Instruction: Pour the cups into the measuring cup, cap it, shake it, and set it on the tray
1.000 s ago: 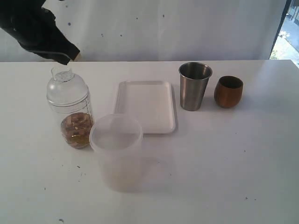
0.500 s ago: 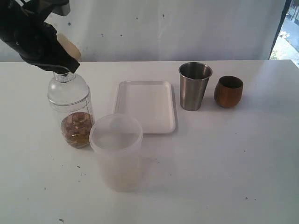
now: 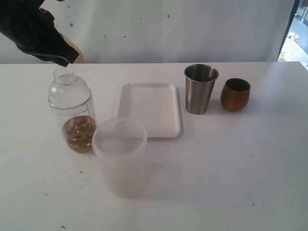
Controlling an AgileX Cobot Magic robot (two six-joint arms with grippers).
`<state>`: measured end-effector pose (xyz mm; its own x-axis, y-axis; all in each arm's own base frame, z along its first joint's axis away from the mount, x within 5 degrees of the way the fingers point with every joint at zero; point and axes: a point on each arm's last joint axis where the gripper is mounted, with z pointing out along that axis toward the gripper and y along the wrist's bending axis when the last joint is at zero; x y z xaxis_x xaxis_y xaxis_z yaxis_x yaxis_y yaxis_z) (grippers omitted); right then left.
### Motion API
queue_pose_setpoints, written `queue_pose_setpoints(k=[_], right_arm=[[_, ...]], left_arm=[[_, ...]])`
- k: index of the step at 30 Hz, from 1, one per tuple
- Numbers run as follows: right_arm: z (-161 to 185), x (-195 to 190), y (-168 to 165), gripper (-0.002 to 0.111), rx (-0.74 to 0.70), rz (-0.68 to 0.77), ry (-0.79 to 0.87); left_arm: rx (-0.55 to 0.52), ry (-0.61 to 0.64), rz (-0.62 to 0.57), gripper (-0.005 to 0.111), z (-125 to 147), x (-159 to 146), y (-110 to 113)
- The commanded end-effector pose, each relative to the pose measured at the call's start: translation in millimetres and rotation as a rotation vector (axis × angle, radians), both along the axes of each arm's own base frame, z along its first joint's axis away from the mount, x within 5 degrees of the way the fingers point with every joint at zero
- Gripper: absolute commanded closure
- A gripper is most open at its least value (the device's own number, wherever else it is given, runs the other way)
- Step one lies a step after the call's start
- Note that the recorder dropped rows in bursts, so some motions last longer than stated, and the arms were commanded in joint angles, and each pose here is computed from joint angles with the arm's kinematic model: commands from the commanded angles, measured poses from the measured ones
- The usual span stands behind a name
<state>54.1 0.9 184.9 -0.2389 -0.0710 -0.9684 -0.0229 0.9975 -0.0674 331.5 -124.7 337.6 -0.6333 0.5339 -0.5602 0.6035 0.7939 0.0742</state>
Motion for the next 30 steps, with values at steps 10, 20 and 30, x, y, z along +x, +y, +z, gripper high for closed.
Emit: queue_pose_setpoints(k=[10, 20, 30], right_arm=[[-0.6, -0.1, -0.1, 0.108, 0.004, -0.003, -0.009], [-0.6, -0.1, -0.1, 0.108, 0.004, -0.003, -0.009], [-0.6, -0.1, -0.1, 0.108, 0.004, -0.003, -0.009]], left_arm=[[0.032, 0.085, -0.022, 0.107, -19.0, -9.8, 1.5], [0.02, 0.025, -0.018, 0.107, -18.4, -4.2, 0.3], [0.012, -0.01, -0.018, 0.107, -10.1, -6.9, 1.6]])
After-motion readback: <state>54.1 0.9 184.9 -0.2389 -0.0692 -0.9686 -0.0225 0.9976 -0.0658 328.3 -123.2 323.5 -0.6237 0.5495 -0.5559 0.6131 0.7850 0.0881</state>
